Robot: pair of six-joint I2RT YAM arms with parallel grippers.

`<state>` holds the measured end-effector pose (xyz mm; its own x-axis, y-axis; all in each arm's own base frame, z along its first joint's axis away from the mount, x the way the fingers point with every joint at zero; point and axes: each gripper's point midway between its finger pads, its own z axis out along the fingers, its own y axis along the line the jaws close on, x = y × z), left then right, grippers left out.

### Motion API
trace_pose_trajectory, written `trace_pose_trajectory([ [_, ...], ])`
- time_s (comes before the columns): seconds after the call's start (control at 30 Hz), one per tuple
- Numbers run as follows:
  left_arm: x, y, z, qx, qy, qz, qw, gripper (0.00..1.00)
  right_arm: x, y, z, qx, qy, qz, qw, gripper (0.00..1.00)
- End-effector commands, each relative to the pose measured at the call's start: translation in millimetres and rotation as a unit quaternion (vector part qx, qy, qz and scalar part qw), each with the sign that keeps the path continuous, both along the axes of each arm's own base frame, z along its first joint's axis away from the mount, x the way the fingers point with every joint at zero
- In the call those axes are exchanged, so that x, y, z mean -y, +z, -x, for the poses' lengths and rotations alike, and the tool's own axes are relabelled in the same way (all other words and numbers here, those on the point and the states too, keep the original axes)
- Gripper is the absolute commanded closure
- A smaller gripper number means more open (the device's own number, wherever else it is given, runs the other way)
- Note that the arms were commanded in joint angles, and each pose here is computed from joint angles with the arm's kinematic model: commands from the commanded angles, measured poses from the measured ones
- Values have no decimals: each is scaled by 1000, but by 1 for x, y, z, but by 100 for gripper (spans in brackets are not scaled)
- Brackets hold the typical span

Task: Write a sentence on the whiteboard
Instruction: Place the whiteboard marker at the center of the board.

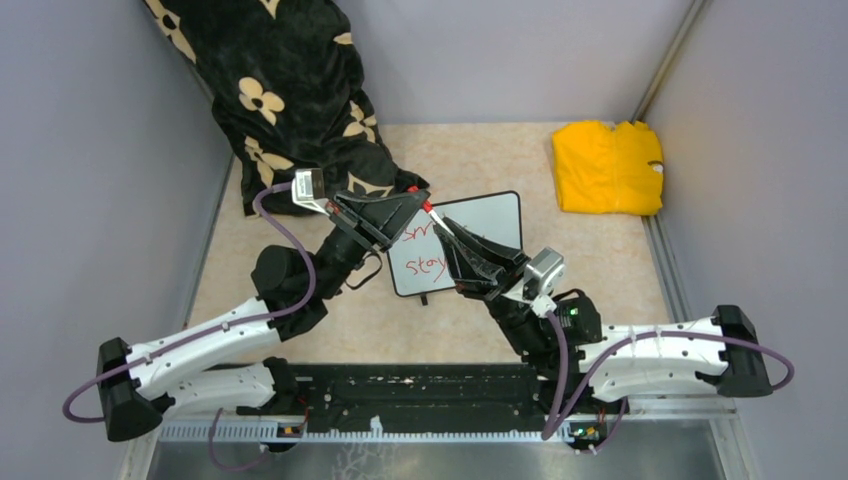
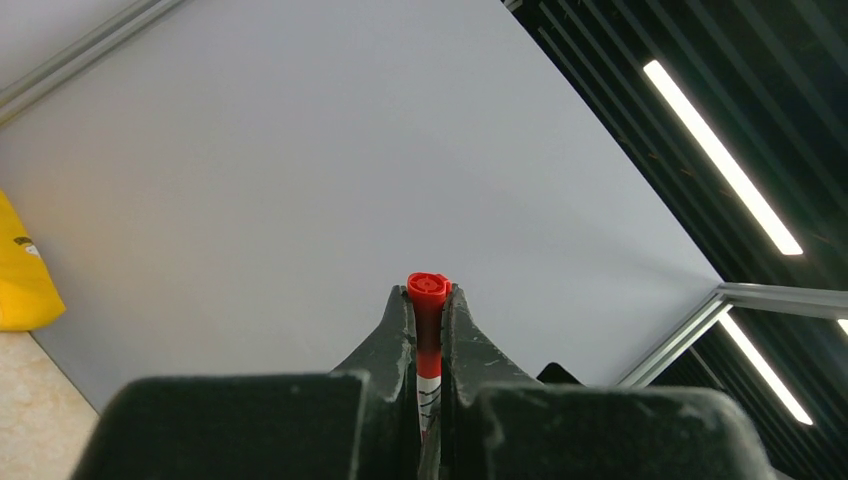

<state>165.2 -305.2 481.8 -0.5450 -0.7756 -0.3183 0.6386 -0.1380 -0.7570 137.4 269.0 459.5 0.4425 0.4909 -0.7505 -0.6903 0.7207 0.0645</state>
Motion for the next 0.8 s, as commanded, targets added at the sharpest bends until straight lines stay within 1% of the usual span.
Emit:
trace_pose_trajectory([
  [0.0, 36, -47, 23, -4, -87, -70, 994, 100, 8, 11, -7, -5, -24, -25, 999, 100],
  [0.53, 68, -76, 40, -12, -106, -117, 987, 100, 11, 17, -17, -17, -62, -43, 997, 100],
  [0.77, 66, -81, 38, -16, -94, -122, 988, 100, 13, 20, -17, -17, -62, -39, 997, 100],
])
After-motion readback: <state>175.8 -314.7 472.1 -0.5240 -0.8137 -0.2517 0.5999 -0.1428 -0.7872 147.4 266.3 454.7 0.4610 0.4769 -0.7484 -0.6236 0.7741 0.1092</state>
